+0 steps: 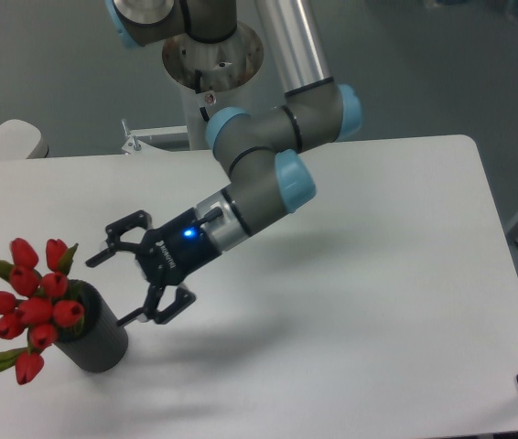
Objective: Insert the flowers into the vase
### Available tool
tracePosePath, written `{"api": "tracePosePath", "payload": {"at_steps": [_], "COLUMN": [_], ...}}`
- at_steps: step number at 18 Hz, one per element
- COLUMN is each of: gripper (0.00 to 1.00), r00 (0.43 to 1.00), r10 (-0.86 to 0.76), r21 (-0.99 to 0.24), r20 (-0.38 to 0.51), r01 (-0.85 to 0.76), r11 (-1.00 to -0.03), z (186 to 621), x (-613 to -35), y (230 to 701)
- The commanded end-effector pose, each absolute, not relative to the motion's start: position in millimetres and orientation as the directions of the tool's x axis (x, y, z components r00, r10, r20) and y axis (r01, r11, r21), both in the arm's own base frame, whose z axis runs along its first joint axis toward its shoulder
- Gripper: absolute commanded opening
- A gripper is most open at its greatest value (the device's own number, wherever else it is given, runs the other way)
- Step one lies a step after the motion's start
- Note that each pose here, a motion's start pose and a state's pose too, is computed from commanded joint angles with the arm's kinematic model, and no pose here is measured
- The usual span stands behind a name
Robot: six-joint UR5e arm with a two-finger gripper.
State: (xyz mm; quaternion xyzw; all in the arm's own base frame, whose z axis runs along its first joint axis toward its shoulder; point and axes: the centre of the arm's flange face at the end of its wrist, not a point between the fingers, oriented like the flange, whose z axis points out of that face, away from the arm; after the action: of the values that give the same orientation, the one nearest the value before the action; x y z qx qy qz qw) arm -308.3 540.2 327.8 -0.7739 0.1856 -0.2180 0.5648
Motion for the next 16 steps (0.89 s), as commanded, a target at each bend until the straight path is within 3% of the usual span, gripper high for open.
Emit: {"api": "tracePosePath", "payload": {"at_steps": [3,7,13,16], "gripper": [1.0,1.0,1.0,1.0], "r00": [0.853,0.906,0.917,0.918], "r10": [-0.513,-0.419,-0.301,-0.245], "r21": [-0.953,-0.881,-0.776,-0.721], "r20": [0.097,-0.06,-0.261,-0.311], "r01": [-0.069,-0.246,-0.385,-0.395], "r11": [-0.294,-0.404,-0.499,-0.57], "z": [337.2,385.3,452.6,474.5], "x": [-320.7,-346.4,-397.5,-426.3], "y": [534.4,525.0,513.8,503.7]}}
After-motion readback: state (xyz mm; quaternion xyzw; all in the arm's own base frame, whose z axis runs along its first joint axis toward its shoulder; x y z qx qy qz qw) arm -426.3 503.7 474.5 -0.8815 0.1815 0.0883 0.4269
